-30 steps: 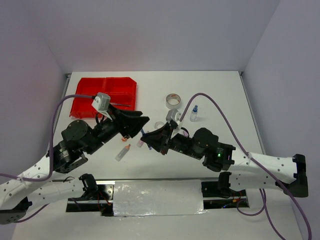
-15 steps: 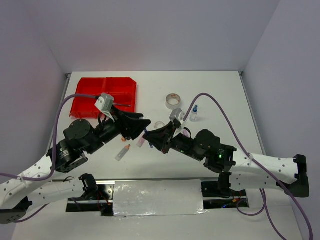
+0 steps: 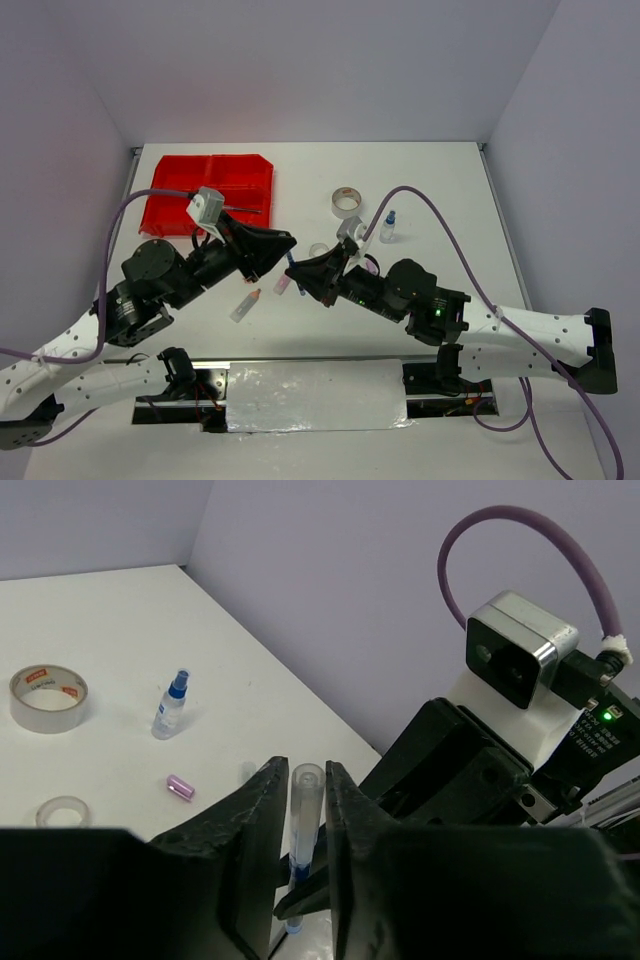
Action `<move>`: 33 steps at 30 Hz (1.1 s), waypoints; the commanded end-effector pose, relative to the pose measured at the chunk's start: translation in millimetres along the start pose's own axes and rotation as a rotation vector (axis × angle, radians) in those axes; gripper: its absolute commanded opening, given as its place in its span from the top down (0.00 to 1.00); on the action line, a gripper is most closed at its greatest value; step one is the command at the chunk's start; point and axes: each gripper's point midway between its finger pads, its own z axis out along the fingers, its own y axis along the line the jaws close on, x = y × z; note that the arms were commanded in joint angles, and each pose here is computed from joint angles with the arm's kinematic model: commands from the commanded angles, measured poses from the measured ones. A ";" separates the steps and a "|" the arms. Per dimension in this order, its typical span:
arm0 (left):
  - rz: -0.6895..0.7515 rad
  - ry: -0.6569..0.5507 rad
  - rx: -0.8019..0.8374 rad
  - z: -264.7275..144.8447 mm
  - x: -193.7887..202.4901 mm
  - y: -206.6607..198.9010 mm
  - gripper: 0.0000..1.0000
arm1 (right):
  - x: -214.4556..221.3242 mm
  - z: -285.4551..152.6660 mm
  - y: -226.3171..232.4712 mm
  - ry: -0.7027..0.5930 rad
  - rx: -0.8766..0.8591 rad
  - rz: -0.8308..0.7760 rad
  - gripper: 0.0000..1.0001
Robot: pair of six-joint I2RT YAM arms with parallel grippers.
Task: Sort the stationery into containers
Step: Close the pen cap on the pen.
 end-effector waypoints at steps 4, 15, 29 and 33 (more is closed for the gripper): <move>0.008 -0.022 0.041 3.8 -7.3 -8.7 0.88 | -37.5 1.3 4.5 -0.093 0.007 0.011 1.00; -0.107 0.141 0.038 13.0 89.7 21.6 1.00 | -131.4 5.4 -6.8 -0.298 0.130 -0.037 1.00; -0.110 0.109 -0.051 -4.9 88.5 37.7 0.75 | -75.8 20.8 26.4 -0.136 -0.088 -0.060 1.00; -0.067 0.097 -0.113 0.0 70.1 41.0 0.70 | -52.5 20.3 40.8 -0.058 -0.147 -0.058 1.00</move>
